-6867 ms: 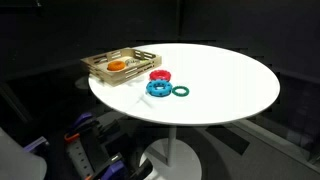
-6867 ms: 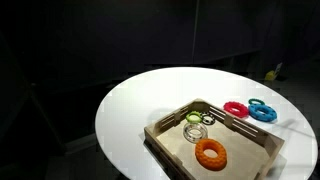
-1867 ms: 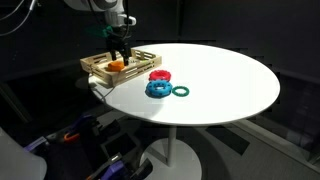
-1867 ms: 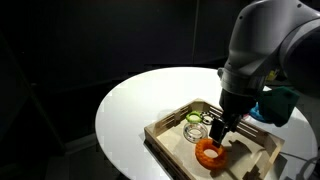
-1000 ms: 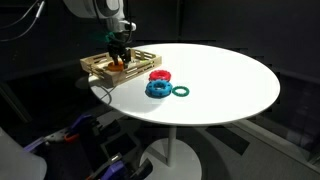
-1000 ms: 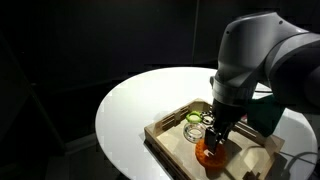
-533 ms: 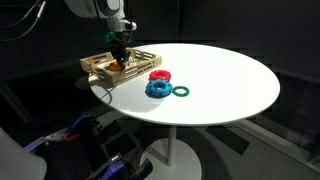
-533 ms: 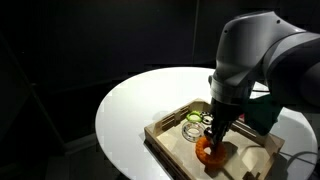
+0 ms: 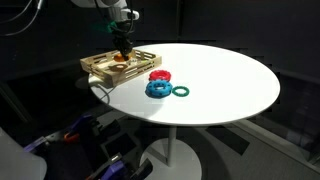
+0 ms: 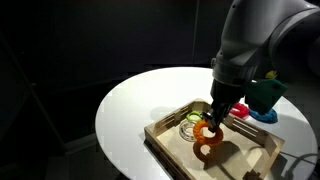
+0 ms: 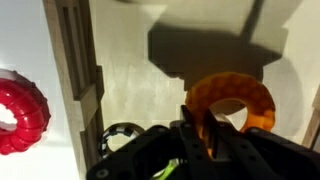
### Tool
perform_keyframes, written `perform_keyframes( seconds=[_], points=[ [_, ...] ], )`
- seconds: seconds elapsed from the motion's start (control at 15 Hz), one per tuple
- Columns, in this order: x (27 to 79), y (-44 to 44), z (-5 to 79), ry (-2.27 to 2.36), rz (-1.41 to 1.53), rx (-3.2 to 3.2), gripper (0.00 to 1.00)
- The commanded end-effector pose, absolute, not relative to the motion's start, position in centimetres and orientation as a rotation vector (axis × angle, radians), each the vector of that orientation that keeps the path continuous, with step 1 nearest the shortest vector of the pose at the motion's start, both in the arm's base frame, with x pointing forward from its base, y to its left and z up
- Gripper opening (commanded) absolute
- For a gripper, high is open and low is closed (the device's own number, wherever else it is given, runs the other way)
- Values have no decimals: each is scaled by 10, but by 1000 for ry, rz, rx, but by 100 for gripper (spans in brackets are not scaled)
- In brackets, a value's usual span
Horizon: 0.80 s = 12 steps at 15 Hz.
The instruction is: Pick up the orange ring from the tray and put it on the rings on the table
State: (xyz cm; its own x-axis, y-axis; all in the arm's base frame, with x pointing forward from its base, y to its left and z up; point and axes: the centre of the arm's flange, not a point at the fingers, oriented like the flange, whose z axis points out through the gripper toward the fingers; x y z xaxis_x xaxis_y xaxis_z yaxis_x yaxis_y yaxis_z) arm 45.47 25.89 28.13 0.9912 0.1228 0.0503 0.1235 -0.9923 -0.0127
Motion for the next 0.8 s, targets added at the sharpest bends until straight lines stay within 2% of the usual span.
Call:
perform_keyframes(
  seconds=[0.0, 0.73],
  points=[
    [453, 235, 312, -79, -105, -3138, 6],
    [466, 111, 319, 410, -39, -3188, 6]
  ],
)
